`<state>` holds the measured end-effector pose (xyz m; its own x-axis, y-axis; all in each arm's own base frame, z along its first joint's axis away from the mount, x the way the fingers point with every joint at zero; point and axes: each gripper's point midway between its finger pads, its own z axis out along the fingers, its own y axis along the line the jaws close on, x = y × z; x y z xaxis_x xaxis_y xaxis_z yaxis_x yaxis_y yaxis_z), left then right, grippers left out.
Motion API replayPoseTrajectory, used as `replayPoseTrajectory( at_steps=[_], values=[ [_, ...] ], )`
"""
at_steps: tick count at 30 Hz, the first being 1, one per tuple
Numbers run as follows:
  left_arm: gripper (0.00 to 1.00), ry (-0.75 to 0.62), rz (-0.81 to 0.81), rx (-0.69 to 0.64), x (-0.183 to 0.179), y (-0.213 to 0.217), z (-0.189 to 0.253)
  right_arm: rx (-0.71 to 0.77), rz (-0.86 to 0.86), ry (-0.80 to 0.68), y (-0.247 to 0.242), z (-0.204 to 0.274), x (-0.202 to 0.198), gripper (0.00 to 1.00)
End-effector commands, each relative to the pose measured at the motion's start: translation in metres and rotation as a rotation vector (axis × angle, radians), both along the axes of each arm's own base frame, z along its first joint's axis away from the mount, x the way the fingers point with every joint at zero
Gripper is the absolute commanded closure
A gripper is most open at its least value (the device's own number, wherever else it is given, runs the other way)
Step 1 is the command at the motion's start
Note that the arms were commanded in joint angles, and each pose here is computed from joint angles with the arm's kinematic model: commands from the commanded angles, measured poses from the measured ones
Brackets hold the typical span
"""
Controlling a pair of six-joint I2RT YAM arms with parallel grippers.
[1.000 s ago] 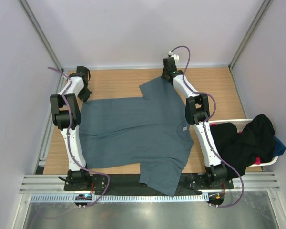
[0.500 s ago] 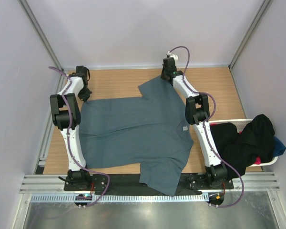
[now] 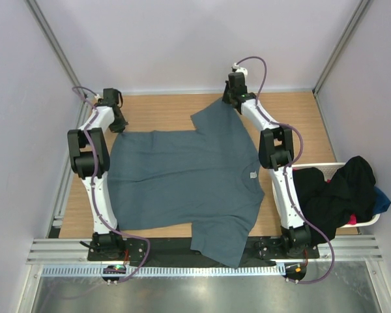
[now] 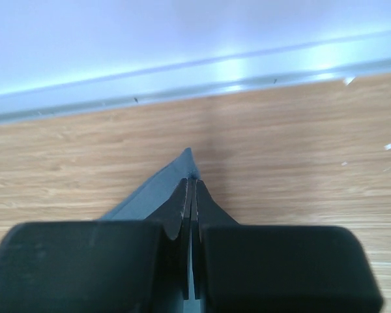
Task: Fold and stack the t-shirts
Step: Fold the tshirt
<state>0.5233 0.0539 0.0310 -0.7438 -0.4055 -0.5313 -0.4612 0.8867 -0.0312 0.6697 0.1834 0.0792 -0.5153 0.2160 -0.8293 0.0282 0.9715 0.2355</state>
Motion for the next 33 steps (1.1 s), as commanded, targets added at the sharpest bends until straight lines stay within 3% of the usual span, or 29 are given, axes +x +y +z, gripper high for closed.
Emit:
replayPoseTrajectory(
  at_steps=[1,13,33],
  values=[
    [1.00,-0.164,-0.054,0.013,0.021,-0.001,0.052,0.023,-0.038,-0.239,-0.013,0.114,0.014,0.99],
    [1.00,-0.322,-0.136,0.007,0.041,0.003,0.080,-0.005,-0.034,-0.320,-0.032,0.142,0.026,0.99],
    [1.00,-0.401,-0.141,0.019,0.053,0.015,0.106,-0.042,0.041,-0.389,-0.039,0.166,0.031,0.99]
  ],
)
